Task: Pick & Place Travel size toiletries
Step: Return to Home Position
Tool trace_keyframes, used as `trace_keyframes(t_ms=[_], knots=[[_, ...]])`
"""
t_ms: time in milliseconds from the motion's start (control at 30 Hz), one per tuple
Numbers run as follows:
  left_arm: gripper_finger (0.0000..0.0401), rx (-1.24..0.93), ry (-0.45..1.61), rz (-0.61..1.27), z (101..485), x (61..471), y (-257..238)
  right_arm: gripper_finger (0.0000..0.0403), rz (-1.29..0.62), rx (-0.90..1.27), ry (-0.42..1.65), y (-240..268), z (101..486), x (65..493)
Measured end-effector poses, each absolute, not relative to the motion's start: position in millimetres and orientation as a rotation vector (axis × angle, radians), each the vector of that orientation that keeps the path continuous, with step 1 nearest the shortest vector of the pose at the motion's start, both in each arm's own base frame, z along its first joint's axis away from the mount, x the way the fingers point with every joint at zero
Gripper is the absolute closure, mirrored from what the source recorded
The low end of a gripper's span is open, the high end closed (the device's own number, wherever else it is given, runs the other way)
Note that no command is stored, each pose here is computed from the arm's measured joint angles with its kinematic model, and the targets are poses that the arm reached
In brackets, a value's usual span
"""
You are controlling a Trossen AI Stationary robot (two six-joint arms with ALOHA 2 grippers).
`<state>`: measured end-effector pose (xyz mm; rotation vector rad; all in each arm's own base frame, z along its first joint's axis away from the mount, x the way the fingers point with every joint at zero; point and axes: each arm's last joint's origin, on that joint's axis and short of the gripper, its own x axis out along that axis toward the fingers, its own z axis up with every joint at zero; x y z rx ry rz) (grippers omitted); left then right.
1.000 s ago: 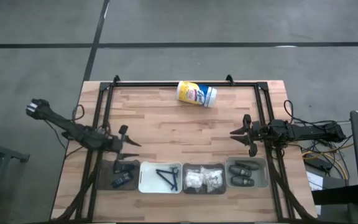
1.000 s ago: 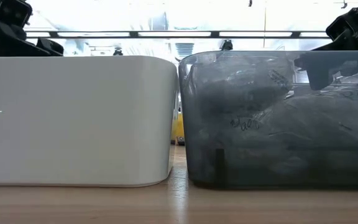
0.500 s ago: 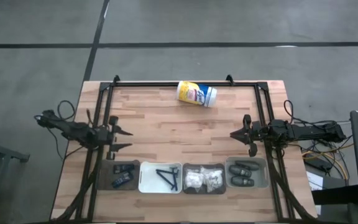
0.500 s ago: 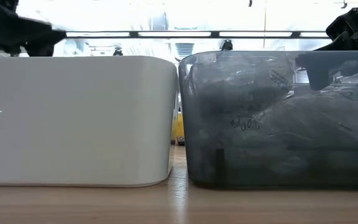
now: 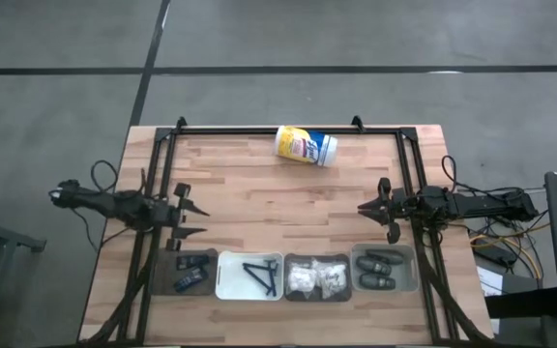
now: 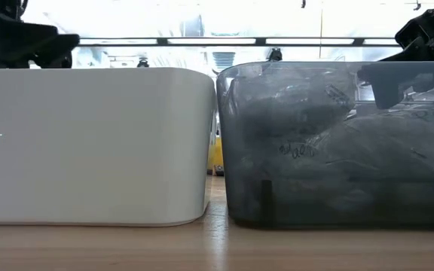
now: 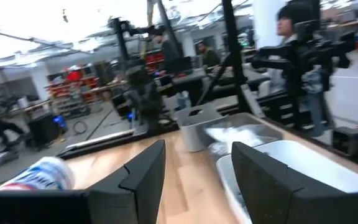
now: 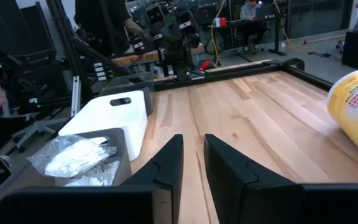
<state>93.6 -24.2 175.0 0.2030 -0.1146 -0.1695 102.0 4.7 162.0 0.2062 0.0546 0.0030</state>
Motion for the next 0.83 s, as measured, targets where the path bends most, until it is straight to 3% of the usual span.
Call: trace_keyframes(t_ms=[300,833], knots=[[0.0211,0.206,-0.101,-0.141,174,97,-7,0.0312,0.003,0.206,0.055,5,162,102],[0.0211,0.173,0.038,0.067,164,100,18,0.0272,0.002,0.206,0.055,5,162,102]])
